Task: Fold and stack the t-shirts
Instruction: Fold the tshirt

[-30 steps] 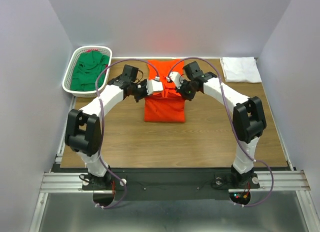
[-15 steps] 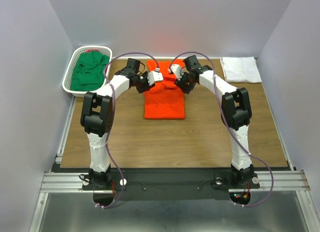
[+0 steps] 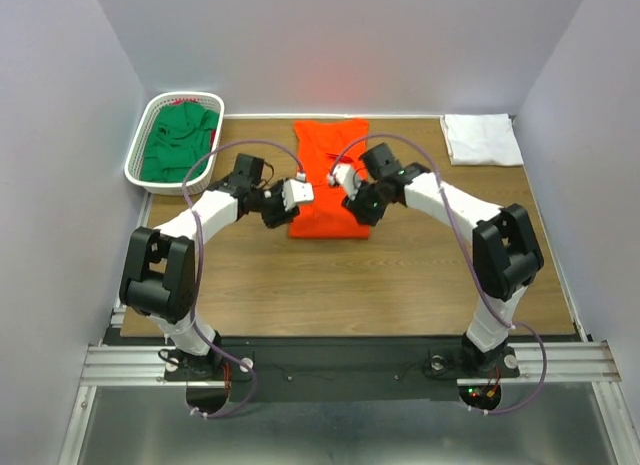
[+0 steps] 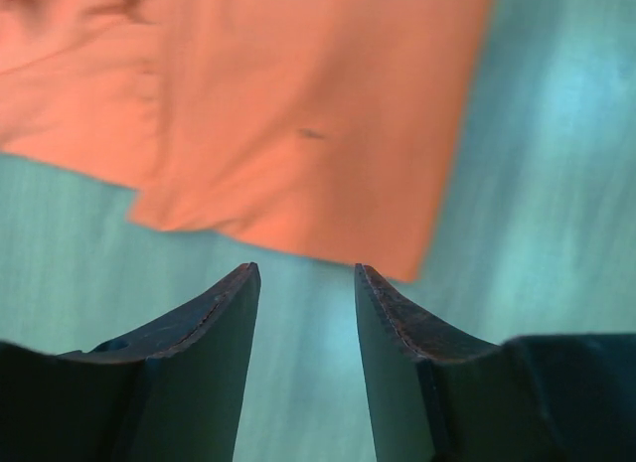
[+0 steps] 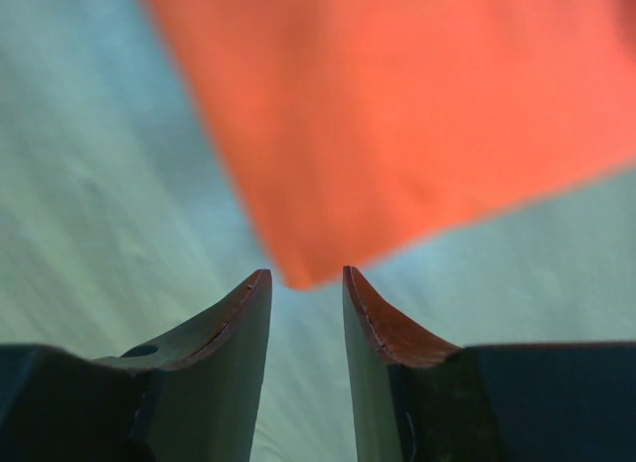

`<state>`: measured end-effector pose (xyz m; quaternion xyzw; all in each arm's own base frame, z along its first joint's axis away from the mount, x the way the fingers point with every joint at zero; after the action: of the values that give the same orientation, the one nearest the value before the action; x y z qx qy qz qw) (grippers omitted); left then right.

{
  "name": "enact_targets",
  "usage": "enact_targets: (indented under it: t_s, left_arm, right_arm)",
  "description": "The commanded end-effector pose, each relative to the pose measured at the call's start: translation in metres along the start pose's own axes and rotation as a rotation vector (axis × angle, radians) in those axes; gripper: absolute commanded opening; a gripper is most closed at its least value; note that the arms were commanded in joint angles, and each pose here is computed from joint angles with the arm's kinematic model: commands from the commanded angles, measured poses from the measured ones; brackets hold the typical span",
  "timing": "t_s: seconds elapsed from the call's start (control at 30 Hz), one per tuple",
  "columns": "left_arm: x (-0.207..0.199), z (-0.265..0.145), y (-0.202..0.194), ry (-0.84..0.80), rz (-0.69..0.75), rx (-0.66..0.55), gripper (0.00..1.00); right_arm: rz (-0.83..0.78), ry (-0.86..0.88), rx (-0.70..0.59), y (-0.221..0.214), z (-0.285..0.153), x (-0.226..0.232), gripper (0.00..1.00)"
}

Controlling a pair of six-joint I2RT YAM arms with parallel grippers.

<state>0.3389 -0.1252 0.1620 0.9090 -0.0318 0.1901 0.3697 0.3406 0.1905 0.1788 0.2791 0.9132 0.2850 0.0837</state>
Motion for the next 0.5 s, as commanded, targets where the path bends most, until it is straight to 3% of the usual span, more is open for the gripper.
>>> enact_targets:
  t_s: [0.0, 0.3, 0.47]
  left_arm:
    - [-0.027, 0.011, -0.005, -0.039, 0.059, -0.028, 0.56]
    - [-0.033, 0.034, -0.017, -0.078, 0.11, 0.02, 0.57]
    - [-0.04, 0.047, -0.019, -0.123, 0.102, 0.048, 0.57]
  right_arm:
    - [-0.009, 0.048, 0.02, -0.013, 0.024, 0.02, 0.41]
    - [-0.024, 0.05, 0.072, -0.031, 0.056, 0.025, 0.42]
    - [-0.023, 0.044, 0.107, -0.045, 0.068, 0.025, 0.38]
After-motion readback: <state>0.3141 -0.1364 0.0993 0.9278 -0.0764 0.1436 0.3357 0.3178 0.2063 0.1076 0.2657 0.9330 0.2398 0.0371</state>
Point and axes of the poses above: each gripper's point midway between its finger pads, its own z axis out along the fingers, its own x axis along the line the jaws close on, y = z × x, the point moved 9 cm from there along -z, back along the fingers, and after that the axes turned 10 degrees about z, right-handed, at the moved point
